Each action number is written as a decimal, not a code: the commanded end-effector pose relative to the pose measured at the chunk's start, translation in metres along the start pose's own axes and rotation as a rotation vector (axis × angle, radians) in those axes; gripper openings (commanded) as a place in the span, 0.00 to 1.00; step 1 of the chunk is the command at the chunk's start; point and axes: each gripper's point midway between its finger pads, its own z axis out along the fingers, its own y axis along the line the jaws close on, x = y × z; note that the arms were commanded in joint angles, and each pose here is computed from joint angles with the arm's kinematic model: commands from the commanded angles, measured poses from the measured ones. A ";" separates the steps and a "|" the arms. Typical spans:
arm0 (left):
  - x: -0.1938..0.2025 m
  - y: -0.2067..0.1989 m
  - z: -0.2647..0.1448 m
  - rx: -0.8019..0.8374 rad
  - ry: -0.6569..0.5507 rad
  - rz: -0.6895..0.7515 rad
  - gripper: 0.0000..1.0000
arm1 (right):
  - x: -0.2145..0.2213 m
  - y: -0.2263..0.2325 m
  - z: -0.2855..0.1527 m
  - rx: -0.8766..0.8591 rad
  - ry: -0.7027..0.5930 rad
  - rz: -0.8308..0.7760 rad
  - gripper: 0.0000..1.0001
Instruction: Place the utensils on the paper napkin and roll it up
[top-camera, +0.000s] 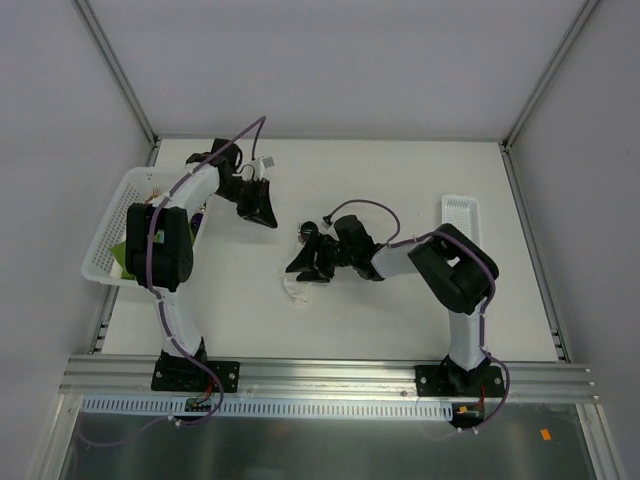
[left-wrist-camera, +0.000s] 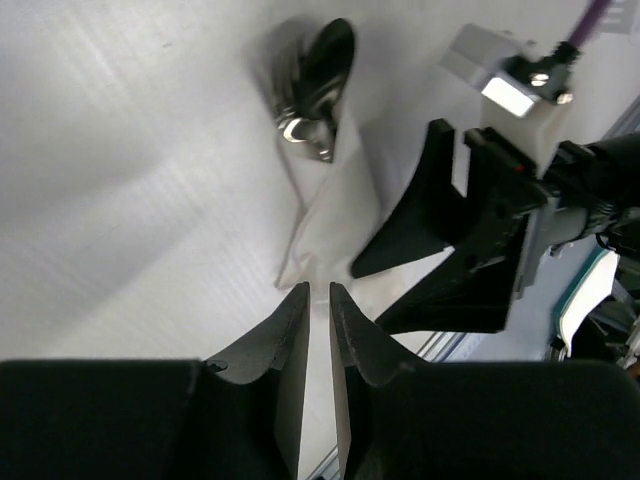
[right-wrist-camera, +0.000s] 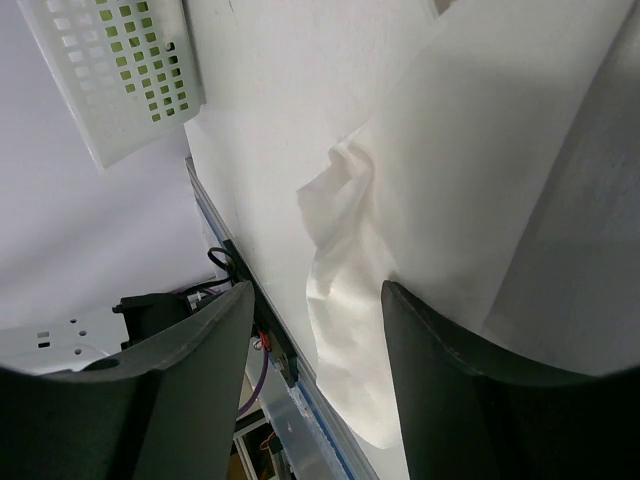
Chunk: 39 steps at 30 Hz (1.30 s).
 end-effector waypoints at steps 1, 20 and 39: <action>0.010 -0.045 0.010 0.106 0.058 0.032 0.15 | 0.015 -0.061 -0.001 0.185 0.020 0.069 0.59; 0.110 -0.023 0.081 0.045 0.377 -0.059 0.13 | 0.017 -0.065 -0.002 0.195 0.017 0.083 0.58; 0.111 0.013 0.021 -0.050 0.246 -0.033 0.11 | 0.022 -0.074 -0.005 0.207 0.027 0.080 0.58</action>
